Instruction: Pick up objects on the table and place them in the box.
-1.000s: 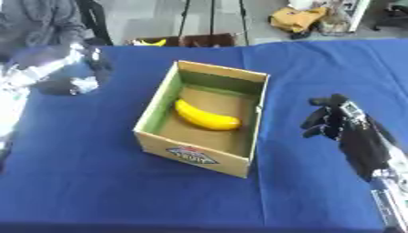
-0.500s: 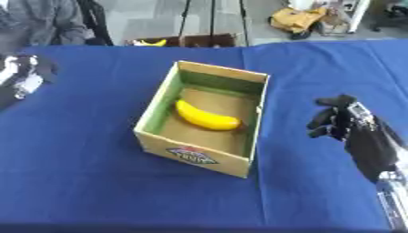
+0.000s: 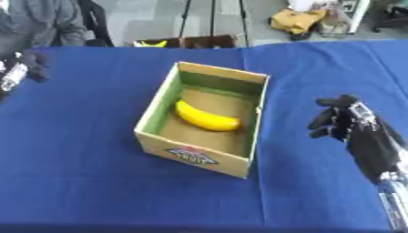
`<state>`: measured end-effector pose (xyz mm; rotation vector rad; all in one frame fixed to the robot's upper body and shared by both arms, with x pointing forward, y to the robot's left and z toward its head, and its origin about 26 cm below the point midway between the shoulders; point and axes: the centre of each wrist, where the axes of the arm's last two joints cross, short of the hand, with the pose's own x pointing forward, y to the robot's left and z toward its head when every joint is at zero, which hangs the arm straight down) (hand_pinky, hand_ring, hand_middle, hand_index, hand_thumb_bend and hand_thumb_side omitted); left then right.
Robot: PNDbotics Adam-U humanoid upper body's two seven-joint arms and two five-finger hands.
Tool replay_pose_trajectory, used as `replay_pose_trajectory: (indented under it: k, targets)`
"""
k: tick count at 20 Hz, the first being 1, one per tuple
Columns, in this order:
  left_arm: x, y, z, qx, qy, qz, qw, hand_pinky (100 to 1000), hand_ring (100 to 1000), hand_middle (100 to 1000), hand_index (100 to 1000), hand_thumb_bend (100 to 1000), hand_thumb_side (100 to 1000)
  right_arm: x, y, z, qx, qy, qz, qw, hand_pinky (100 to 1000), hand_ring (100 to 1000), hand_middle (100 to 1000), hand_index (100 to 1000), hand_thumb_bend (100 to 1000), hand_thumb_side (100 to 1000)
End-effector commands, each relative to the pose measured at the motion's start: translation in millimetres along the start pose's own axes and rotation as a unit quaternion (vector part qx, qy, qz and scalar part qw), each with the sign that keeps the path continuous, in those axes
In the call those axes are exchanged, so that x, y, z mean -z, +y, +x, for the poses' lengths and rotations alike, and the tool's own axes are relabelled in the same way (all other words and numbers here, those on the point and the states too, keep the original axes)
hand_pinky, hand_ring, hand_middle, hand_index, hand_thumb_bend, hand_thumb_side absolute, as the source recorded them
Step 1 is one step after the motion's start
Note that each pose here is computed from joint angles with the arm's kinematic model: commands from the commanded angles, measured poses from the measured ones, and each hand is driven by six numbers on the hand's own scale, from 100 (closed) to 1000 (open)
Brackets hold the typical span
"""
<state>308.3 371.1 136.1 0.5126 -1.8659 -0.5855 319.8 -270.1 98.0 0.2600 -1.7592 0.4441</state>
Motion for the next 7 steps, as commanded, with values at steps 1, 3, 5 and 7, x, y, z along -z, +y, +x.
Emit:
replay_pose_trajectory:
  k: [1, 3, 5, 7]
  targets:
    - [3.1, 3.8, 3.8, -0.013, -0.009, 0.015, 1.0, 637, 605, 651, 767, 144, 971, 2.1, -2.1, 7.7, -0.008, -0.011, 0.0, 1.0, 581, 608, 523, 786, 100, 884]
    - [3.4, 2.8, 2.8, -0.024, -0.008, 0.021, 0.999, 636, 604, 652, 770, 144, 974, 2.7, -1.6, 8.4, -0.008, -0.013, 0.003, 1.0, 581, 607, 523, 786, 100, 883]
    - [4.1, 1.9, 2.5, -0.03, -0.007, 0.022, 0.999, 636, 604, 653, 770, 144, 978, 1.7, -2.1, 7.3, -0.007, -0.011, 0.0, 1.0, 582, 607, 523, 786, 100, 888]
    - [3.0, 1.1, 1.3, -0.033, -0.004, 0.021, 0.999, 638, 606, 655, 771, 144, 985, 1.8, -1.7, 7.2, -0.008, -0.01, 0.002, 1.0, 582, 608, 523, 786, 100, 881]
